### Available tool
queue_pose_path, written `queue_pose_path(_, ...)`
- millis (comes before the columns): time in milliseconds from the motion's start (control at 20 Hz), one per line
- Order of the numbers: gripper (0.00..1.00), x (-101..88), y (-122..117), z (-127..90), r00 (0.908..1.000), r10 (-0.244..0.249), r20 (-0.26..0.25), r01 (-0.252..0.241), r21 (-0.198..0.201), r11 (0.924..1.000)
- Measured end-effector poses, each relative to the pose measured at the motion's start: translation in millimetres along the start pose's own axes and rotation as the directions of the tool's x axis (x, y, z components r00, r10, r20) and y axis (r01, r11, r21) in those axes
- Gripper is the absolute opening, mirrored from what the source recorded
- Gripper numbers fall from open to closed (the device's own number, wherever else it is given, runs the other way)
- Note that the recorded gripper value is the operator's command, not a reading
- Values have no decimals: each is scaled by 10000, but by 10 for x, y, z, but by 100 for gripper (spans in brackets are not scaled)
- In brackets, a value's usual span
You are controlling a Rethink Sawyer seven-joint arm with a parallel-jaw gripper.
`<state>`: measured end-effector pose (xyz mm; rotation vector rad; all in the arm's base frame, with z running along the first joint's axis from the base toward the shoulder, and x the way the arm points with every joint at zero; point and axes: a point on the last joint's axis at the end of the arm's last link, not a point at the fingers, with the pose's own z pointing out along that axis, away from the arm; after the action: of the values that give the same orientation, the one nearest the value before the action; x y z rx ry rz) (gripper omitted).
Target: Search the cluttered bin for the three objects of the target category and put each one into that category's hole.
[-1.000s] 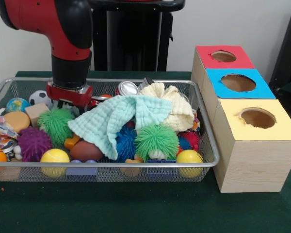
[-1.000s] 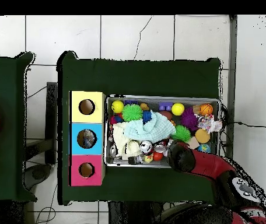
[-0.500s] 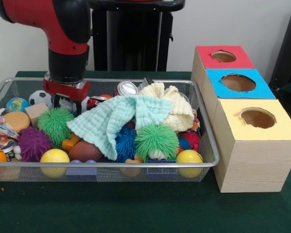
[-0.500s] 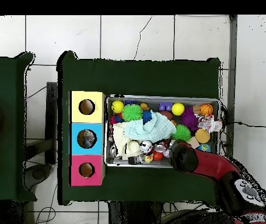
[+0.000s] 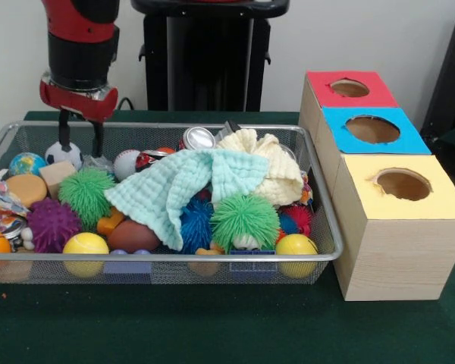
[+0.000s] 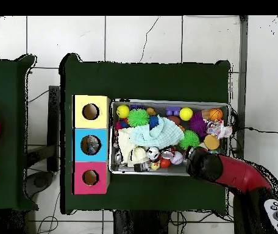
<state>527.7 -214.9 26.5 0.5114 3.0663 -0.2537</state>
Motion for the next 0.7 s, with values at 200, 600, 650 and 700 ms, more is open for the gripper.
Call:
queue_pose_path(200,100,45,-127,213,9998,100,-186,-100,19,9999)
queue_pose_path(600,100,94,-86,546,9992,-183,-345,183,-22,9998)
queue_pose_path(650,100,93,-94,560,9992,-174,-350,173,-18,9998)
queue_pose_path(700,100,104,-93,570,9991,-173,-376,172,-28,9998)
